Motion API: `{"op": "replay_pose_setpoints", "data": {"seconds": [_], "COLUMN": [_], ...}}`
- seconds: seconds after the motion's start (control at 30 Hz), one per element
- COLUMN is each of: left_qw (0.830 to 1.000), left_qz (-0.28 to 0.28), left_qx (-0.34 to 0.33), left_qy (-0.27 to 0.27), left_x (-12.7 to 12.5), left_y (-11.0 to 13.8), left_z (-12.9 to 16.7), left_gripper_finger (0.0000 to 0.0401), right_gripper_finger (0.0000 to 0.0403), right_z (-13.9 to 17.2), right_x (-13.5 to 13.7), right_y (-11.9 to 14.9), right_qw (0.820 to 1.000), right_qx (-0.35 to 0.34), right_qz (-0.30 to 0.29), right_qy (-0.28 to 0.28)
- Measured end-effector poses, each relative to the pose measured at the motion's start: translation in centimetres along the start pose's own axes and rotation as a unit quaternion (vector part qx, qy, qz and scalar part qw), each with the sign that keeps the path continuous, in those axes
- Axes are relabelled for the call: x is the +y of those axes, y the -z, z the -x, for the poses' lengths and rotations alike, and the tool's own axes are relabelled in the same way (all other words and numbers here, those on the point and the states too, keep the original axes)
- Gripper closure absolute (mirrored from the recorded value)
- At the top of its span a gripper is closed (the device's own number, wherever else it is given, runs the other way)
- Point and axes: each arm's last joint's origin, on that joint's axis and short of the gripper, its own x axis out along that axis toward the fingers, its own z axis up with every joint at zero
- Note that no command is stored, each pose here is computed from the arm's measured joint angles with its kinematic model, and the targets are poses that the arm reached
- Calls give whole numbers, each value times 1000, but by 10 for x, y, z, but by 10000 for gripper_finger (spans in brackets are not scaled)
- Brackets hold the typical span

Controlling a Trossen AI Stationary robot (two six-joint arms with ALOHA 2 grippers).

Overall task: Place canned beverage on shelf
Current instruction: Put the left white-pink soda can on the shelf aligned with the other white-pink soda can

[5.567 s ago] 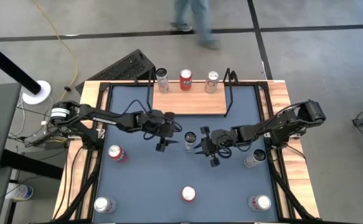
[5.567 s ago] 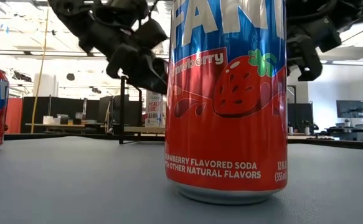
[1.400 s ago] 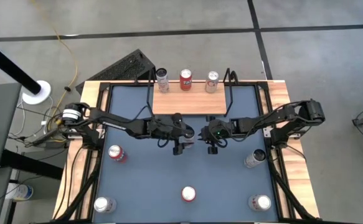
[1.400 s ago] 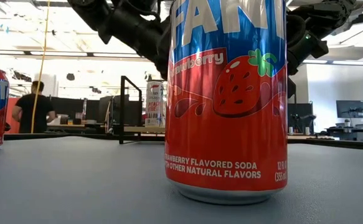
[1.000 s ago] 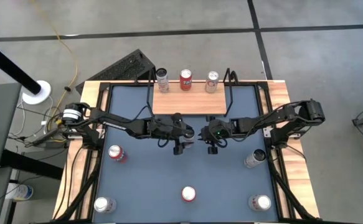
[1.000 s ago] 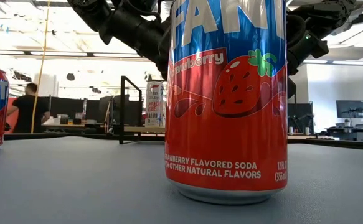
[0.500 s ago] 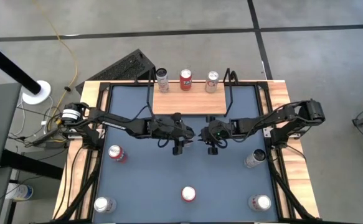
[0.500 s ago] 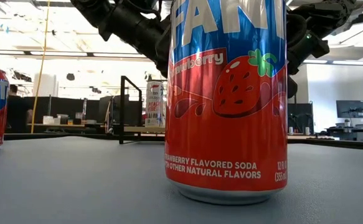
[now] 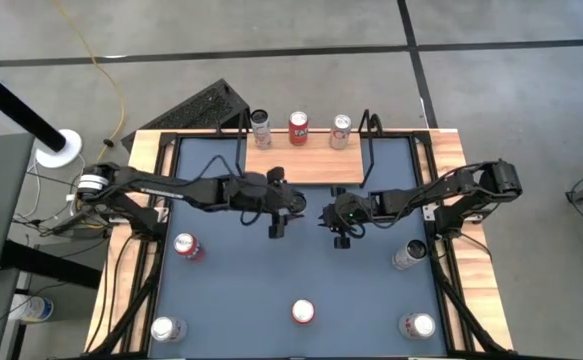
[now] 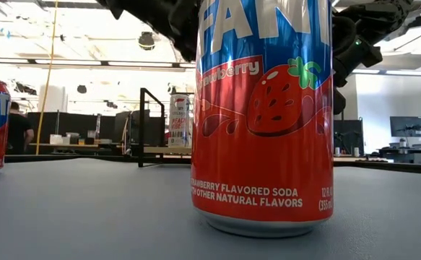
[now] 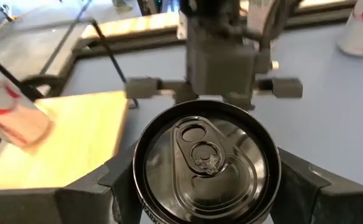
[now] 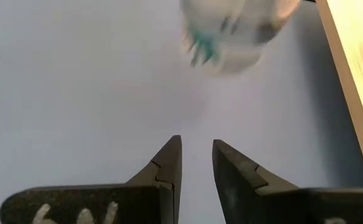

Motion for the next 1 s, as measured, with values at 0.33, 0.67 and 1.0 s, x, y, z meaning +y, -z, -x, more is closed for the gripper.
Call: {"op": "replay_pose_setpoints", "data": {"seconds": [0.33, 0.67, 1.0], "left_qw": [999, 997, 989], "left_qz": [11, 11, 27], "left_qx": [-23, -44, -48], "left_qy": [-41, -62, -135], "left_x": [34, 65, 109], "left_y": [-17, -22, -22], "left_z": [36, 55, 65], "left_gripper_finger": [165, 161, 154], "right_gripper_finger": [306, 306, 306], "right_z": [0, 0, 0], "right_x": [0, 0, -1], "right_y": [-1, -2, -4], "right_qw": [1000, 1000, 1000], "right_qx": [-5, -10, -18], "right_qz": [1, 4, 10], "right_qy": [1, 1, 2]}}
